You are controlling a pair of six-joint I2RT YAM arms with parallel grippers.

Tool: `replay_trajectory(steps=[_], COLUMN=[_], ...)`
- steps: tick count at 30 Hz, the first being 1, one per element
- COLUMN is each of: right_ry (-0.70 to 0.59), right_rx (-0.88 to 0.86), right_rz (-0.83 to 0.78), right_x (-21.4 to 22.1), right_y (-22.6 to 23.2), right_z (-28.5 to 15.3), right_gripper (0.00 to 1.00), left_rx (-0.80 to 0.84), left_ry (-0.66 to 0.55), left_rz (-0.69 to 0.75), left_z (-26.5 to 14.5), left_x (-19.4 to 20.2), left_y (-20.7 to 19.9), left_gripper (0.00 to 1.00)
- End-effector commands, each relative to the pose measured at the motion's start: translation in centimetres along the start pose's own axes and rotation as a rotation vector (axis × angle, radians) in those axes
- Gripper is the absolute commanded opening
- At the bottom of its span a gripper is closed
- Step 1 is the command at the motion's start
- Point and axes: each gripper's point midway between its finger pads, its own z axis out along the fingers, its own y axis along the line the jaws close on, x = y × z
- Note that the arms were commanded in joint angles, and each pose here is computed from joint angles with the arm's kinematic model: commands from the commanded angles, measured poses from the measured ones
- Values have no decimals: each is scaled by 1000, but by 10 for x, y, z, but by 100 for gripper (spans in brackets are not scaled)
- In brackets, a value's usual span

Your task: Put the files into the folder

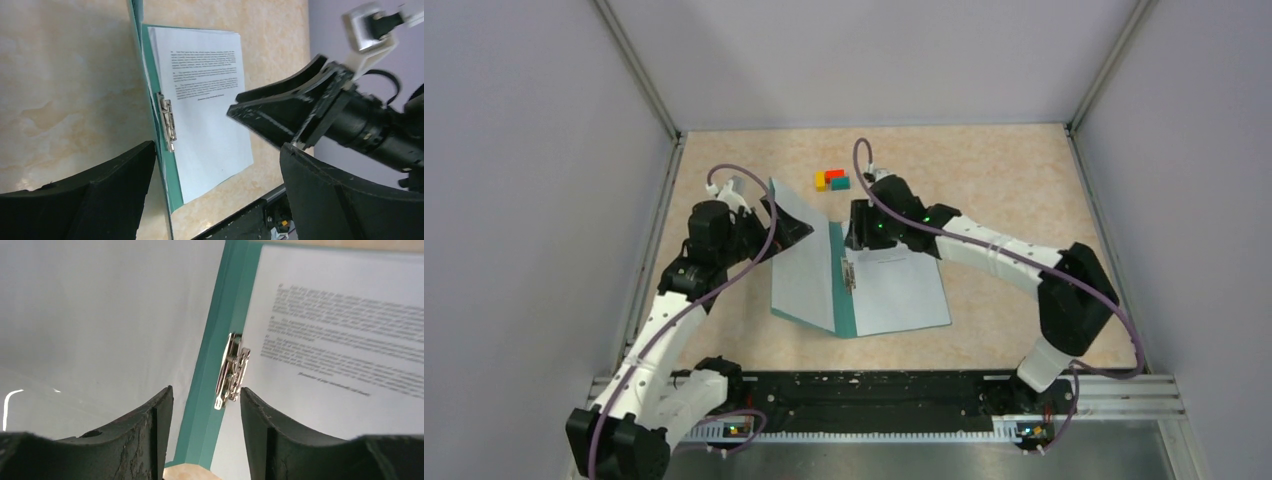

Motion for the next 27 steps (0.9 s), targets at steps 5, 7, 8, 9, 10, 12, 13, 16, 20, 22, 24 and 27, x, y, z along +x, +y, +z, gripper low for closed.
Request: replay_trajectory(steps=[5, 7, 8, 9, 10, 12, 13, 16, 20, 22, 24, 27], right_ry=[-218, -264, -282, -298, -310, -335, -348, -380, -407, -407, -397, -372], right_rx=[135, 168, 186, 200, 213, 236, 248, 283, 341, 359, 364, 358], right_rz=[-4, -4, -4, -3, -4, -5, -4, 2, 17, 24, 30, 28], right_x=[-62, -71, -74, -77, -79, -81, -82, -82, -78, -73, -67, -60], right_y=[-45, -54, -58, -62, -65, -70, -72, -81, -96, -104, -108, -109], right_z=[-85, -107, -115, -123, -131, -145, -152, -170, -186, -189, -187, -181], right_gripper=[56, 58, 59, 60, 61, 62, 63, 66, 70, 72, 73, 75], left_rx=[186, 214, 231, 253, 262, 279, 300, 319, 309, 299, 288, 283], left_ry=[13, 41, 52, 69, 81, 112, 116, 161, 216, 246, 274, 302], left_rz=[78, 83, 79, 80, 76, 71, 72, 74, 41, 22, 4, -11], left_z=[23, 38, 44, 50, 58, 71, 78, 96, 121, 133, 143, 153], left_x=[2, 12, 16, 22, 26, 35, 38, 50, 66, 76, 86, 97], left_y=[-83, -98, -105, -113, -117, -124, -129, -136, -131, -125, -120, -115], left_gripper=[98, 98, 98, 98, 98, 98, 98, 98, 98, 98, 98, 98])
